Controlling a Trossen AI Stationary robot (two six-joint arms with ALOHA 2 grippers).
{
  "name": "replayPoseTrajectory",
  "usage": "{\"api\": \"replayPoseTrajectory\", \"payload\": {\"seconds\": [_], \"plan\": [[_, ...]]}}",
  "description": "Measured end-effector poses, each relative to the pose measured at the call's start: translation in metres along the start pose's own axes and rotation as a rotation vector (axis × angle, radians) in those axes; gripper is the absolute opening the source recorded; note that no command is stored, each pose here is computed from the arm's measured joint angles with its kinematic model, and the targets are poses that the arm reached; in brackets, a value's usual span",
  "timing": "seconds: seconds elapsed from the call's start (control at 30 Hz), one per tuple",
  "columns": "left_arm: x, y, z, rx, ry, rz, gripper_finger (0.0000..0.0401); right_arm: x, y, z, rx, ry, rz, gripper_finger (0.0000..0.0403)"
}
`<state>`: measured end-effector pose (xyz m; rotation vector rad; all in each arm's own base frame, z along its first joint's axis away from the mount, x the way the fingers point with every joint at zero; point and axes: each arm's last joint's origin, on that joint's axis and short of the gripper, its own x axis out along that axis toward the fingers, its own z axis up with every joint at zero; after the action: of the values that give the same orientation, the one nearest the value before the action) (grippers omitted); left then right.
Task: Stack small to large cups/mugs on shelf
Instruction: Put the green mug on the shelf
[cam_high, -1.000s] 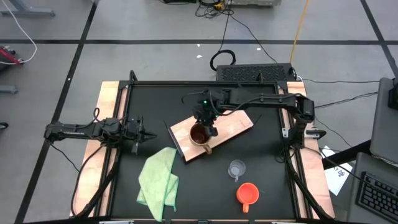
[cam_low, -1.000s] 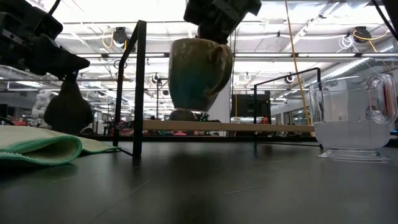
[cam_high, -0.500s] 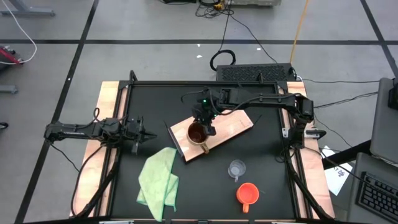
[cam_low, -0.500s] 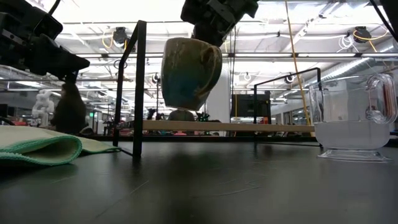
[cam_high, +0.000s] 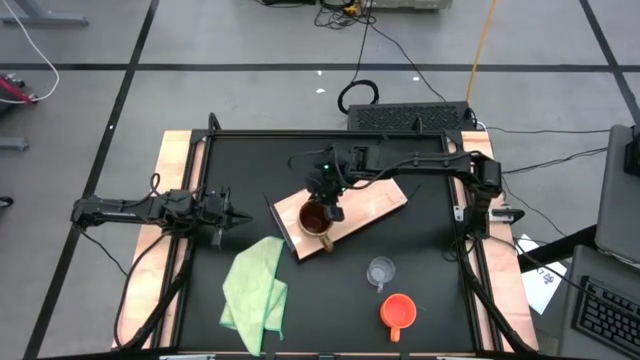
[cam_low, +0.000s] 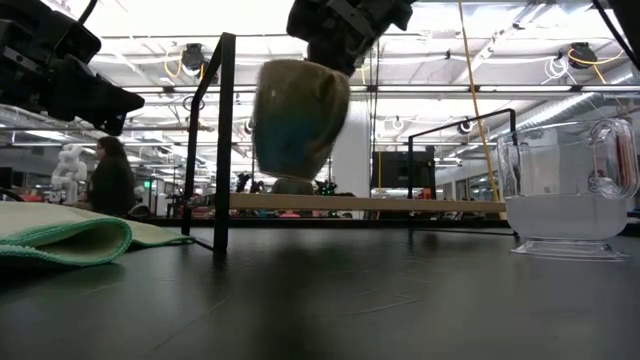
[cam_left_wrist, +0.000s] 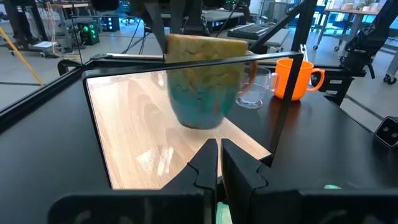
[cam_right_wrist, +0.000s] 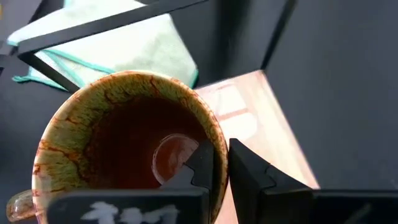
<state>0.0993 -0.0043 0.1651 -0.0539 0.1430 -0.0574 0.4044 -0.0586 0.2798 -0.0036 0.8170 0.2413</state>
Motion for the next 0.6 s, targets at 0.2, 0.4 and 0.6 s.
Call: {"api": "replayPoseTrajectory", "payload": {"seconds": [0.2,0.4,0.6], "plan": [[0.000,0.000,0.000,-0.002,0.000,0.000,0.0024,0.012,0.003,-0.002,0.027,0.014,0.013,0.0019],[0.000,0.000,0.000,-0.003,0.000,0.000,0.0024,0.018,0.003,-0.005,0.034,0.038,0.015,0.0026],[0.000,0.000,0.000,-0.003,0.001,-0.005,0.0024,0.021,0.002,-0.005,0.033,0.034,0.014,0.0021]]}}
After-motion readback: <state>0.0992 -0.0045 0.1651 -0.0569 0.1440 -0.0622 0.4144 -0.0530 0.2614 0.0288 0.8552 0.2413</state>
